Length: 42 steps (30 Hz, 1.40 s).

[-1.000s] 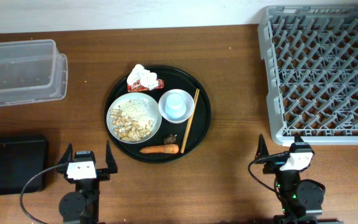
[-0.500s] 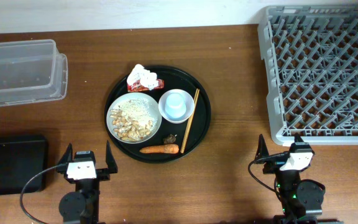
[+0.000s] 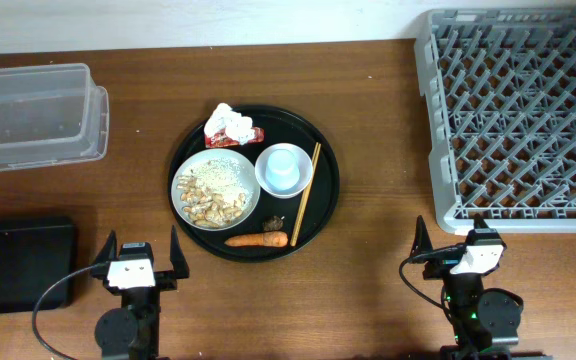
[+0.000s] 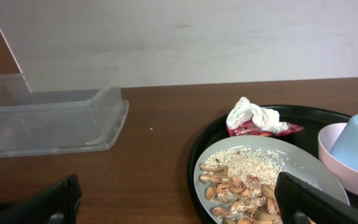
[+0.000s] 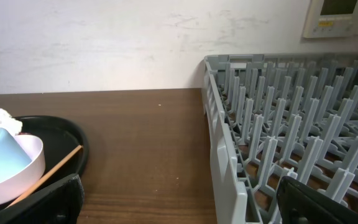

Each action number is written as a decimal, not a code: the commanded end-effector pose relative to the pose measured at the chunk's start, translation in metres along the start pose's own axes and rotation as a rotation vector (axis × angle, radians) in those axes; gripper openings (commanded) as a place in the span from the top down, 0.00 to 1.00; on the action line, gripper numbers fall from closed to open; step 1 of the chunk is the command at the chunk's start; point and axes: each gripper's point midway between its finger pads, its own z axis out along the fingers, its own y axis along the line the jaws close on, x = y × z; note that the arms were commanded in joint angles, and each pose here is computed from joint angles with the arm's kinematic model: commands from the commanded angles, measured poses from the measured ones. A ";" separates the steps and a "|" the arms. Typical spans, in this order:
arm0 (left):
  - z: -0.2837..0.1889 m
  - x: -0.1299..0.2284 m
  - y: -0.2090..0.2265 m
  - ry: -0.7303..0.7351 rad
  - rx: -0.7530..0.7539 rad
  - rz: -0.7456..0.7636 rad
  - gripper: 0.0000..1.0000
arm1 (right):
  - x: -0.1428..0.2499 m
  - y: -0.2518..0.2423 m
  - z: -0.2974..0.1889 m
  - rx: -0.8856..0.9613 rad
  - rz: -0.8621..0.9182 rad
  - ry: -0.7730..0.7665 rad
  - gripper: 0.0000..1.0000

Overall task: Sort waste into correct bins and load items into the dishwasher rack
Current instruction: 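Move the left gripper toward the white plate on the tray, then grasp the rim of the white plate of rice with the left gripper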

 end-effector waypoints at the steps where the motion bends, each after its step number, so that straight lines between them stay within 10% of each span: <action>1: 0.000 0.000 0.003 -0.002 -0.015 0.019 0.01 | 0.003 -0.003 0.000 0.016 -0.007 0.005 0.02; 8: -0.001 -0.001 -0.005 -0.006 0.031 0.000 0.01 | 0.003 -0.003 0.000 0.016 -0.007 0.005 0.02; 11: -0.011 -0.011 -0.058 -0.018 0.348 -0.197 0.01 | 0.003 -0.003 0.000 0.016 -0.007 0.005 0.02; 14: -0.078 -0.013 -0.143 0.164 0.985 -0.448 0.01 | 0.003 -0.003 0.000 0.016 -0.007 0.005 0.02; 21: -0.092 -0.038 -0.148 0.071 1.081 -0.408 0.01 | 0.003 -0.003 0.000 0.016 -0.007 0.005 0.02; 28: -0.081 -0.109 -0.137 0.093 1.001 -0.398 0.01 | 0.003 -0.003 0.000 0.016 -0.007 0.005 0.02; 36: 0.020 -0.113 -0.087 0.711 0.509 -0.303 0.01 | 0.003 -0.003 0.000 0.016 -0.007 0.005 0.02; 40: 0.026 -0.126 -0.112 0.745 0.655 -0.372 0.01 | 0.003 -0.003 0.000 0.016 -0.007 0.005 0.02; 42: 0.044 -0.097 -0.091 0.833 0.419 -0.313 0.01 | 0.003 -0.003 0.000 0.016 -0.007 0.005 0.02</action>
